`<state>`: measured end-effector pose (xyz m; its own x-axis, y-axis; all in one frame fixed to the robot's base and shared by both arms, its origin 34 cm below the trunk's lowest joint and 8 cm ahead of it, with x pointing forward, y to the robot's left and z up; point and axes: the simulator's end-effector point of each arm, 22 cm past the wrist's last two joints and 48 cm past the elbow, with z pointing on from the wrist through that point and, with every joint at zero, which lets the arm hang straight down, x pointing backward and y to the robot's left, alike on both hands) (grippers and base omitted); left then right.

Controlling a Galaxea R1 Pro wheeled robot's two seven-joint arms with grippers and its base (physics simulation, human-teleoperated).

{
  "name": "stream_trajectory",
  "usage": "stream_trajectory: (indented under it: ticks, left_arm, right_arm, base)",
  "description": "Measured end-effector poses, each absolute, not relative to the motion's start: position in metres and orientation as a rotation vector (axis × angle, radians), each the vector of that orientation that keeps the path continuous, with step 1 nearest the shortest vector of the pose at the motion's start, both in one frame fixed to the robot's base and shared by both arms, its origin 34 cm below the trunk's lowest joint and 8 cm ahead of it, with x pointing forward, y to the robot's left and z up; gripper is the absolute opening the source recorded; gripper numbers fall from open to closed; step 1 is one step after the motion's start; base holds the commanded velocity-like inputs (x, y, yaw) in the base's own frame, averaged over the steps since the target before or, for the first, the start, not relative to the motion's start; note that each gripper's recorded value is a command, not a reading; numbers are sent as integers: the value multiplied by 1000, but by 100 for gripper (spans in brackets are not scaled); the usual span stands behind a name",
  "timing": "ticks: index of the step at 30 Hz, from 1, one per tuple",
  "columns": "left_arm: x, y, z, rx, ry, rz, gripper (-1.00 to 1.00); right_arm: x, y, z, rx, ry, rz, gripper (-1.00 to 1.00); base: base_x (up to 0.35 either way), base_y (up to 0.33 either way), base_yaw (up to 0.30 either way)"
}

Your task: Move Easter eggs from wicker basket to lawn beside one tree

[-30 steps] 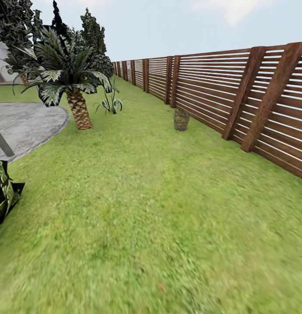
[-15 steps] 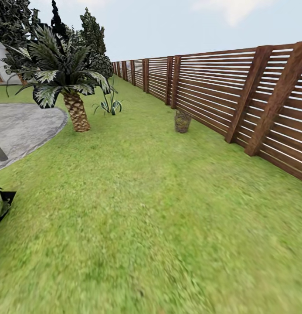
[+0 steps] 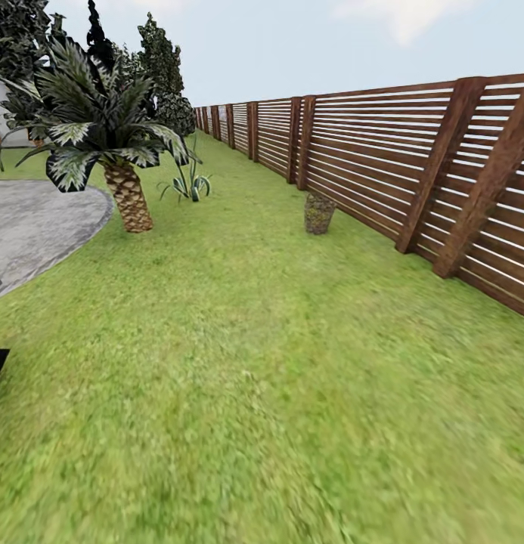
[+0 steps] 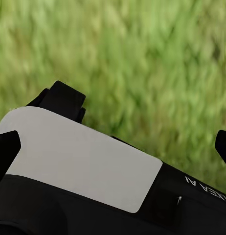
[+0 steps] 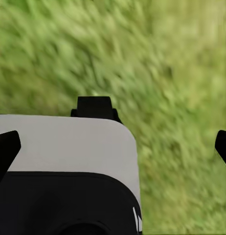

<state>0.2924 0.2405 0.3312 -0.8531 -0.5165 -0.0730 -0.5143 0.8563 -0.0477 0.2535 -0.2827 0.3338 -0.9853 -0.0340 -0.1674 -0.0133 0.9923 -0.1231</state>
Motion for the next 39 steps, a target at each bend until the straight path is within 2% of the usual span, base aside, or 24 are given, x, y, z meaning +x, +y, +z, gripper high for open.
stream_trajectory:
  ticks: [23,33,39]
  left_arm:
    - [292,240,331,-820,2946,-40,100]
    - [292,240,331,-820,2947,-40,100]
    - [292,241,331,-821,2948,-39,100]
  right_arm:
    - [253,-284,334,-36,2966,-183,100]
    - [253,-284,334,-36,2965,-185,100]
    - [253,-284,334,-36,2966,-184,100]
  base:
    - [337,0,0]
    - [337,0,-210]
    - [337,0,-45]
